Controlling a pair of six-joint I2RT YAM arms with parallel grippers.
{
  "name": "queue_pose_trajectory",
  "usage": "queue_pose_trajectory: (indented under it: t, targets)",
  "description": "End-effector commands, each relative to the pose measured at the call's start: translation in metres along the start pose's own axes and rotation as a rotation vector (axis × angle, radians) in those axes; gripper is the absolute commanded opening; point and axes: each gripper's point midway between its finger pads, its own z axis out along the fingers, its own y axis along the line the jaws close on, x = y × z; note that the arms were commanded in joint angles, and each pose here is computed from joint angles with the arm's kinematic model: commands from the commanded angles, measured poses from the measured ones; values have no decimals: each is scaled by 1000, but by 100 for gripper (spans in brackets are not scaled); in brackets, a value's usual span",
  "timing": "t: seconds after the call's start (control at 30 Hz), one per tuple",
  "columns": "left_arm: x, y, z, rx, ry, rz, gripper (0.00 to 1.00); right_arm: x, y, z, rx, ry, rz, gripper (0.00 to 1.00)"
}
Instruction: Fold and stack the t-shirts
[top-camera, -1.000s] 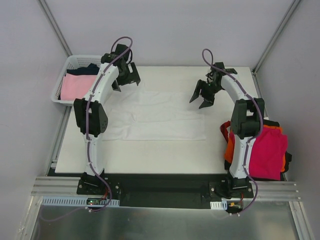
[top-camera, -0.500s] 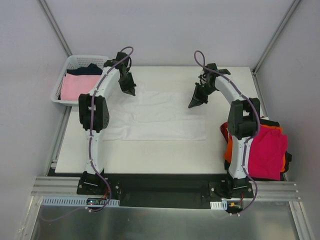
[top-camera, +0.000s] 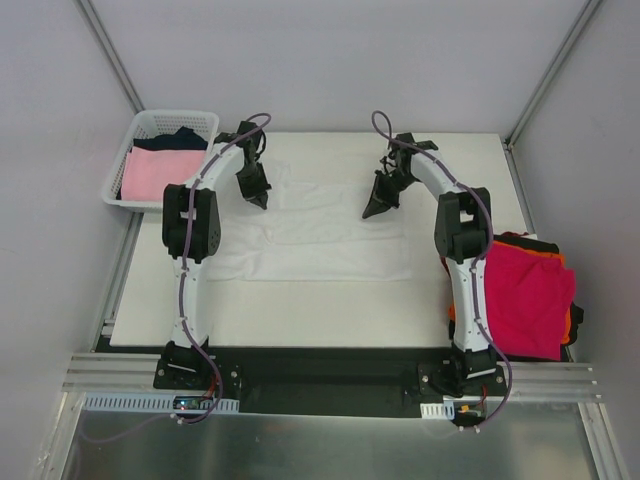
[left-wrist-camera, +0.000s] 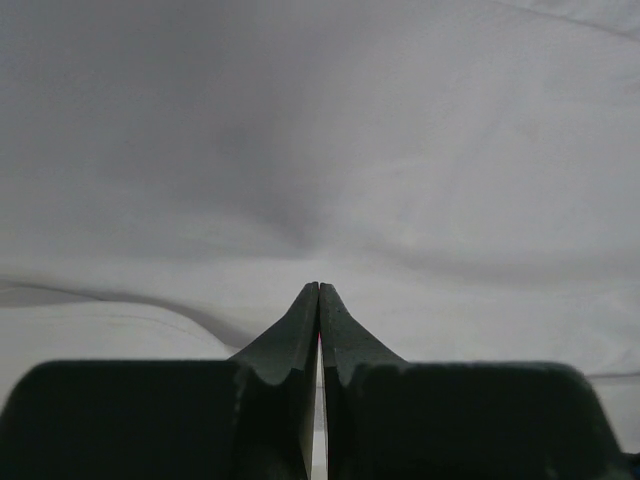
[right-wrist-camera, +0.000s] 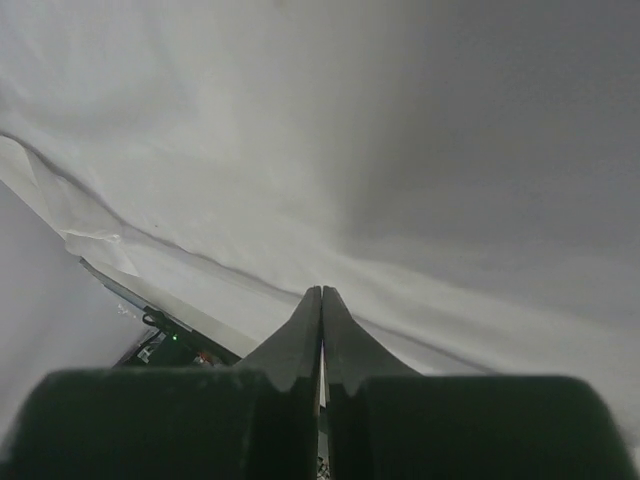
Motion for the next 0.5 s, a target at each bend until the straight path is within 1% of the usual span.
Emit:
queue_pose_trajectory:
  t: [0.0, 0.03, 0.07, 0.17, 0.27, 0.47]
  targets:
    - [1, 19, 0, -97, -25, -20, 0, 4, 14, 2, -63, 40, -8, 1]
    - [4, 24, 0, -121, -25, -39, 0, 4, 13, 5, -68, 46, -5, 1]
    - [-1, 38, -3, -197, -64, -45, 0, 5, 13, 7, -71, 51, -3, 1]
    - [-1, 47, -10, -227, -78, -55, 0, 4, 10, 11, -73, 62, 9, 1]
    - [3, 52, -3, -243, -52, -49, 0, 2, 6, 11, -82, 66, 34, 1]
    - [19, 53, 22, -229, 44, -90, 0, -4, 2, 10, -85, 55, 62, 1]
